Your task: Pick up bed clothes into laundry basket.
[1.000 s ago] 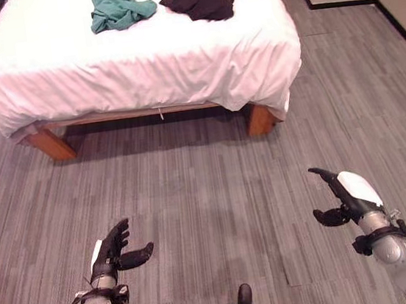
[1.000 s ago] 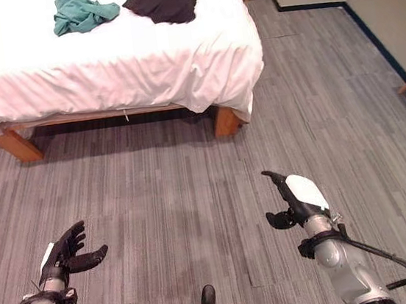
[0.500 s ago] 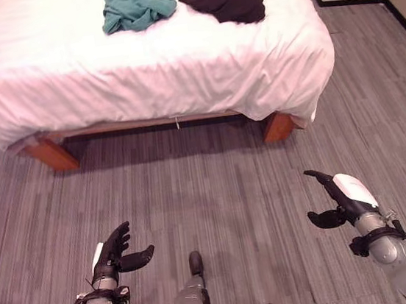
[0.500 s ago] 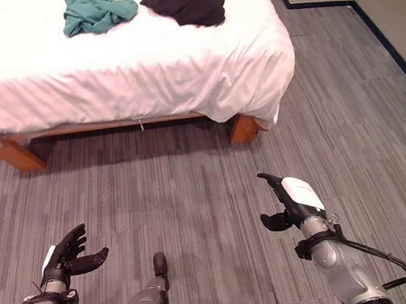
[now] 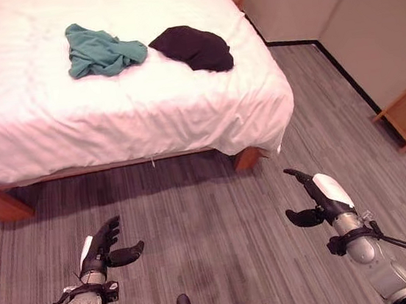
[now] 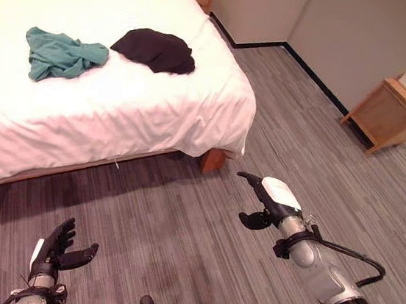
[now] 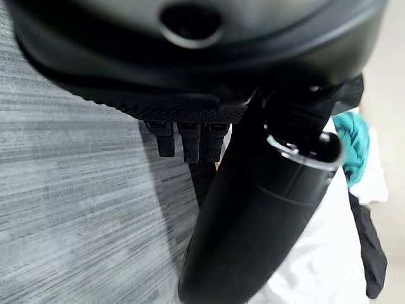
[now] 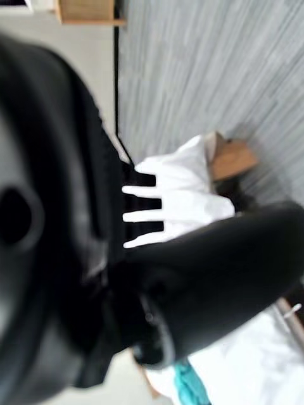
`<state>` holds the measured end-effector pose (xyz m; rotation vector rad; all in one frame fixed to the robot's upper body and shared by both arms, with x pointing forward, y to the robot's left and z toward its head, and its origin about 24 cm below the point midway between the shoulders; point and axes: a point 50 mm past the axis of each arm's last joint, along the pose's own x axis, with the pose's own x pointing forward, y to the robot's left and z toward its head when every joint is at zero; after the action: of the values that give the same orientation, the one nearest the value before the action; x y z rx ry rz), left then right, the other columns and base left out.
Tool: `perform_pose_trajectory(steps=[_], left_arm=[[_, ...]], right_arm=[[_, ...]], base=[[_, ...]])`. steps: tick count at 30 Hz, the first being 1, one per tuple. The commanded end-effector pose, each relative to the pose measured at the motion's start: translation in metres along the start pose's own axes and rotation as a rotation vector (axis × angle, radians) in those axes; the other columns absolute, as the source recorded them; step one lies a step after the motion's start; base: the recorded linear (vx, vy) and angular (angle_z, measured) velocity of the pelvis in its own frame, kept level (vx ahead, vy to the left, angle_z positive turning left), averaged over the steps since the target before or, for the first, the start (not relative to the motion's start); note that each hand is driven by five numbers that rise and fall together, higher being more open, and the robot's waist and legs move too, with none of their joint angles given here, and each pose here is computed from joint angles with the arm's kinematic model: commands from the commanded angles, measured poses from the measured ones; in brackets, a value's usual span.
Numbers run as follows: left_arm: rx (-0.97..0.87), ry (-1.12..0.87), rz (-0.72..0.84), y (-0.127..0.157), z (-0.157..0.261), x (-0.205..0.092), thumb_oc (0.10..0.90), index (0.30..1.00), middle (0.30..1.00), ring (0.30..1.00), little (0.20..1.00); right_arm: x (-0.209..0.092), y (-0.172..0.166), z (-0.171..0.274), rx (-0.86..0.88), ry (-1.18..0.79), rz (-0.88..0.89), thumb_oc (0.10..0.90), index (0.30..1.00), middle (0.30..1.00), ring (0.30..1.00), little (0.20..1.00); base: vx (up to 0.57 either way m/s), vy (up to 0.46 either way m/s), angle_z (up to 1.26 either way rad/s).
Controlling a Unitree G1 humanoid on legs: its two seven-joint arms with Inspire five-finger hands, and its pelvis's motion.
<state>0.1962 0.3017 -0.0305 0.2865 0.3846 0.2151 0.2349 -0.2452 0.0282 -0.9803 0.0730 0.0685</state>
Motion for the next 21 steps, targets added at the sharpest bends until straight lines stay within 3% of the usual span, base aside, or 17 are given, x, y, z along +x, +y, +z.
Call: perform_pose_trajectory(steps=[1,12,21], left_arm=[[0.053,-0.179,-0.013,0.005,0.035,0.005,0.8,0.9,0.9,0.9,0.9],[0.061,-0.111,-0.01,0.003,0.017,-0.001,0.8,0.9,0.9,0.9,0.9],[0.012,-0.181,0.036,0.008,0.034,0.004,0.8,0.9,0.9,0.9,0.9]], right_arm=[[0.01,-0.046,0.004,-0.034,-0.056,-0.198,0.8,0.9,0.9,0.9,0.9],[-0.006,-0.049,-0.011,-0.071,0.001,-0.195,0.8,0.9,0.9,0.9,0.9],[-0.001,-0.092,-0.002,-0.094,-0.056,-0.334,0.8,0.9,0.9,0.9,0.9]], base=[[0.34,0.031,0.38],[0.34,-0.055,0.42],[0.18,-0.081,-0.05]])
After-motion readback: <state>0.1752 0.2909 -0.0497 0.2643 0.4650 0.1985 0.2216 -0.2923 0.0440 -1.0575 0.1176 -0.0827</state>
